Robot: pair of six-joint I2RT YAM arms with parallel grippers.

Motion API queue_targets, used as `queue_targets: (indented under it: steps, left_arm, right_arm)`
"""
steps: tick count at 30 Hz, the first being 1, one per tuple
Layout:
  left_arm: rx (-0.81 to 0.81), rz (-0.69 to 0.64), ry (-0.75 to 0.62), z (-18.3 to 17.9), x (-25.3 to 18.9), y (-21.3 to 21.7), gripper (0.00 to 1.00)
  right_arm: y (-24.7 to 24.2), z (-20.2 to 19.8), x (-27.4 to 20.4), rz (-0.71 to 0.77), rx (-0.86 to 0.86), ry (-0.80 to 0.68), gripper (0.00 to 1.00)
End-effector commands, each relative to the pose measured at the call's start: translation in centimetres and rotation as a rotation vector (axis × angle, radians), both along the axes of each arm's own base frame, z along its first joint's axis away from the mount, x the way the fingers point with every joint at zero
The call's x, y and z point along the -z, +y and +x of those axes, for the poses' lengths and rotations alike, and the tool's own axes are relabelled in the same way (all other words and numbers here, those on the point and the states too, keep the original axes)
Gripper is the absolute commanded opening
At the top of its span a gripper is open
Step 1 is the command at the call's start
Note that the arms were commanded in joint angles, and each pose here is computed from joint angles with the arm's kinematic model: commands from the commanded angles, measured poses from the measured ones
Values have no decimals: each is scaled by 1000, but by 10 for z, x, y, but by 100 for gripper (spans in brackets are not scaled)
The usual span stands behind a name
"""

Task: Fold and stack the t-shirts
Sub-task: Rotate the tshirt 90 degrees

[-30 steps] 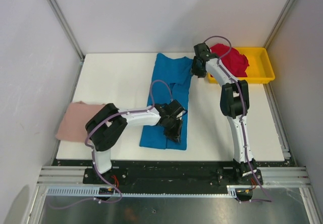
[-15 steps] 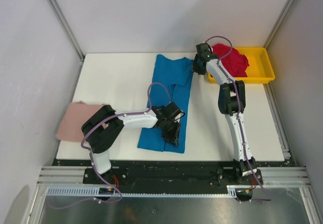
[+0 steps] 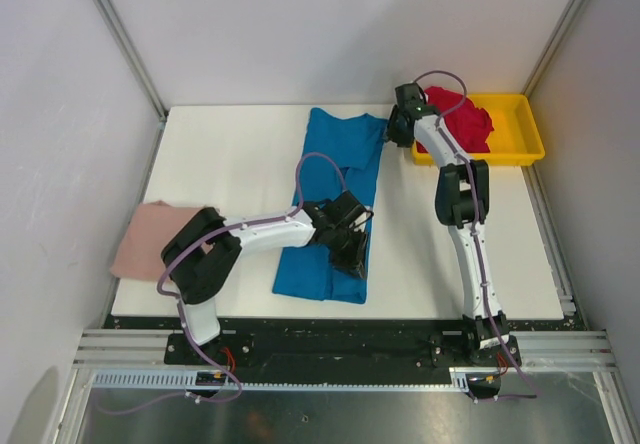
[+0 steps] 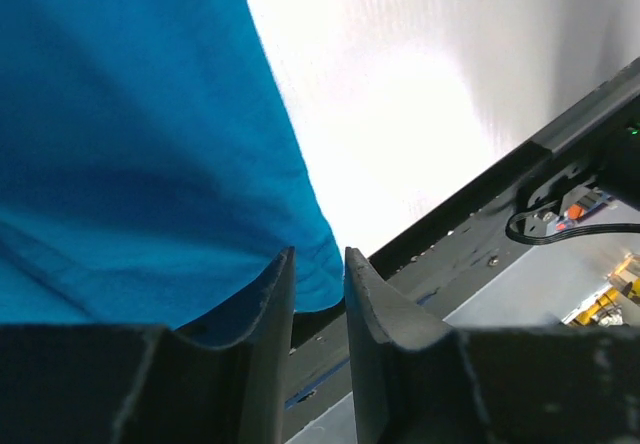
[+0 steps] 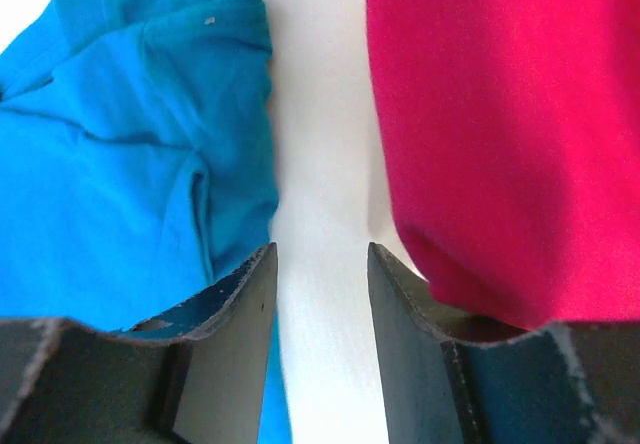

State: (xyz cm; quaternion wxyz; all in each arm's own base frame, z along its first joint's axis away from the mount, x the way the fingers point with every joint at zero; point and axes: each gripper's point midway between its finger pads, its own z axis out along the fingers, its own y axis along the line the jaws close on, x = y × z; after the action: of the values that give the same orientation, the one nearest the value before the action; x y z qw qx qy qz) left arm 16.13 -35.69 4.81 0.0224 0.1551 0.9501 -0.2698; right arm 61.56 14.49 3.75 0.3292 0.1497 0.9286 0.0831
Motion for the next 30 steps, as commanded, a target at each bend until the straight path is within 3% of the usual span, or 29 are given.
queue_targets:
  steps: [1,8,15,20,25,30]
  left_arm:
    - [-17,-106,-65,18,-45,-6,32]
    - [-137,-117,-129,38,-60,46,33]
    - [-153,-76,-101,24,-41,71,32]
    - [-263,-7,-154,27,-31,104,35]
    - [-354,38,-177,27,-22,127,37]
    - [-393,41,-202,29,-24,136,37]
  right_arm:
    - [6,-20,-93,77,-2,-67,47]
    - [18,-116,-92,208,-2,59,46]
    - [46,-242,-54,256,-87,229,41]
    - [55,-327,-35,328,-126,334,39]
    - [66,-394,-20,343,-172,440,38]
    - [73,-436,-6,381,-183,524,39]
